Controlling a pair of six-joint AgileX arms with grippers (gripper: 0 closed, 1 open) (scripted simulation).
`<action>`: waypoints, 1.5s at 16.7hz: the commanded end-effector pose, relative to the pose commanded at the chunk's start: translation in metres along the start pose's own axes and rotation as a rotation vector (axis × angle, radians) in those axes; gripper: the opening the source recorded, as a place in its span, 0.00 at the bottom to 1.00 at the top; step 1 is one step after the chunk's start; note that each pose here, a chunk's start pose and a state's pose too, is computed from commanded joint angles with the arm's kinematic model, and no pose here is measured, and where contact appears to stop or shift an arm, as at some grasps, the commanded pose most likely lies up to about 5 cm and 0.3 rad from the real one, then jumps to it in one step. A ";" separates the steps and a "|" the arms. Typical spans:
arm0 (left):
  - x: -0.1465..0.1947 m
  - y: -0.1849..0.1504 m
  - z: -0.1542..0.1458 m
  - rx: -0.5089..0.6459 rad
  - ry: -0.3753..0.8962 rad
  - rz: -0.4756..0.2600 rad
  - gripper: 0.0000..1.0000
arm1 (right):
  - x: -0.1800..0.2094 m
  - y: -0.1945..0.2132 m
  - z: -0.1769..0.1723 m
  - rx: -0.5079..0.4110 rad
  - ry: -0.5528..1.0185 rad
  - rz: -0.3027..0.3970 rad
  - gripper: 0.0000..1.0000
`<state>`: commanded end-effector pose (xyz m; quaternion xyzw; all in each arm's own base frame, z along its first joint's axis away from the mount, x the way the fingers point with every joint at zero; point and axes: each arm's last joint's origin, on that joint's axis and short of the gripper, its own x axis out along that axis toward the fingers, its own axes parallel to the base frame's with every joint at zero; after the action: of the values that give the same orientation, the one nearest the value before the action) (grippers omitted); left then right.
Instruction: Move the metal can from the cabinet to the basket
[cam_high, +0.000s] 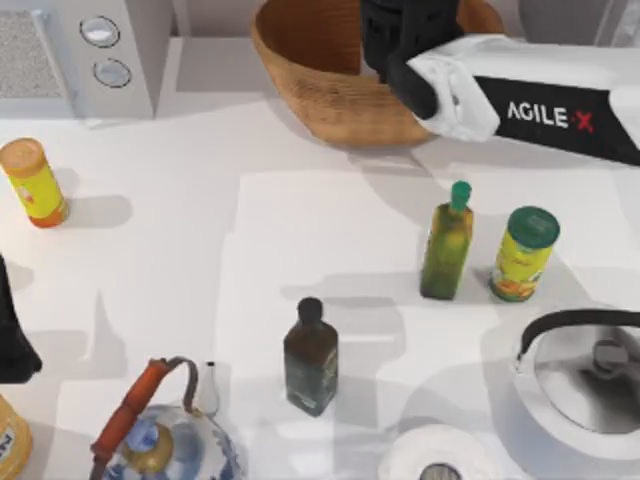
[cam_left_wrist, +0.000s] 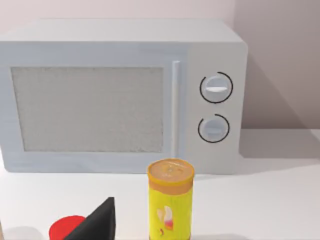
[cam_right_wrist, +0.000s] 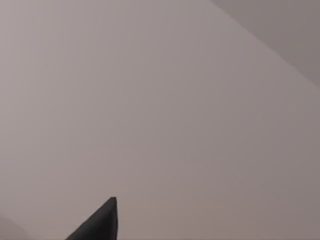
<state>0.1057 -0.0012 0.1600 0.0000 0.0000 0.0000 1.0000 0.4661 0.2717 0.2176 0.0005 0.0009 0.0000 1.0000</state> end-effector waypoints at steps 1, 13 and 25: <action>0.000 0.000 0.000 0.000 0.000 0.000 1.00 | 0.000 0.000 0.000 0.000 0.000 0.000 1.00; 0.000 0.000 0.000 0.000 0.000 0.000 1.00 | 0.000 0.000 0.000 0.000 0.000 0.000 1.00; 0.000 0.000 0.000 0.000 0.000 0.000 1.00 | -0.069 -0.102 0.089 -0.009 0.004 -0.004 1.00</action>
<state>0.1057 -0.0012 0.1600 0.0000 0.0000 0.0000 1.0000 0.3975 0.1699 0.3067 -0.0039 0.0031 -0.0019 1.0000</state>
